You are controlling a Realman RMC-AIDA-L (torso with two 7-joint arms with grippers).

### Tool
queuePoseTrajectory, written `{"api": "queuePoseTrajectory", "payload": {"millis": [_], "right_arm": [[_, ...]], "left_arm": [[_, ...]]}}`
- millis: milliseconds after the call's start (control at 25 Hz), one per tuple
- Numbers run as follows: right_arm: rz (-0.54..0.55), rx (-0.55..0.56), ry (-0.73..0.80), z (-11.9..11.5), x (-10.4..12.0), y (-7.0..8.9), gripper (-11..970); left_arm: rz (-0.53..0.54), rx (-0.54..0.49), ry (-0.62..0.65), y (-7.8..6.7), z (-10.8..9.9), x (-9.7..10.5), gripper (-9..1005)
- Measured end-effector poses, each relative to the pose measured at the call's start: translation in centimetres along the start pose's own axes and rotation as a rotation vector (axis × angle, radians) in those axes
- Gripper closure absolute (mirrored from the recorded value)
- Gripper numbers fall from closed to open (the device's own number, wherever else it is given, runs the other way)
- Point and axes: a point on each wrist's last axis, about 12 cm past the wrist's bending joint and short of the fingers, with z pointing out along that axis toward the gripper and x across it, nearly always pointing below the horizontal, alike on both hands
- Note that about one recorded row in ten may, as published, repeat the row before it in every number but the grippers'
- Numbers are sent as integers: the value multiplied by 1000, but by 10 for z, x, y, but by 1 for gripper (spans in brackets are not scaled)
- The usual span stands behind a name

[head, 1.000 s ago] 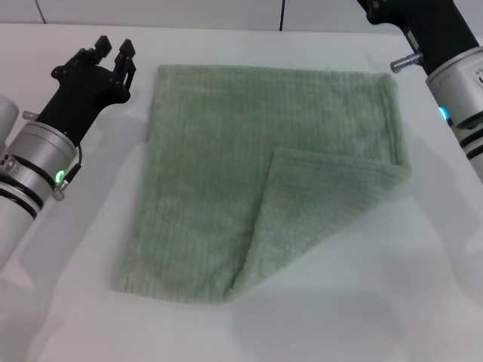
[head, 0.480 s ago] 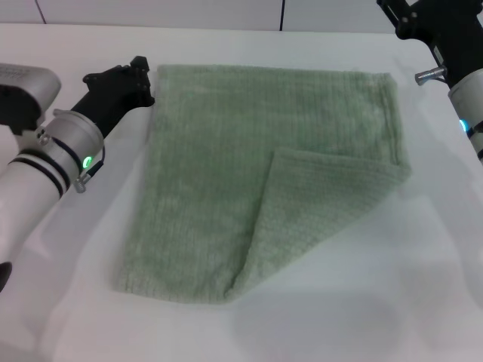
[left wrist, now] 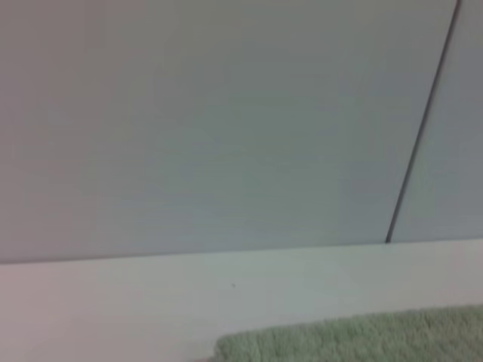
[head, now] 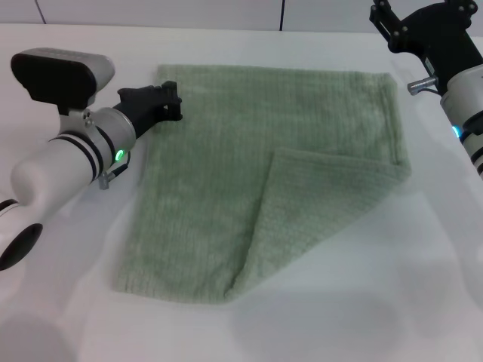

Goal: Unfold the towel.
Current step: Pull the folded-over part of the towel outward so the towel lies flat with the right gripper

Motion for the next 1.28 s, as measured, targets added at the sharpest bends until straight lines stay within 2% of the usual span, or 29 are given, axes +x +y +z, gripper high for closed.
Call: {"api": "queuePoseTrajectory", "payload": {"millis": [560,760,1280], "right_arm": [[0,-17,5,0,0,4,175],[0,-27,2,1,-1,6,175],[12,-46,21,6,-2,12,175]], "left_arm": [[0,-2,65,-5,5,3,998],[8,25,84,-11,5,6,998],[11,23,90,-10,4,7,998]]}}
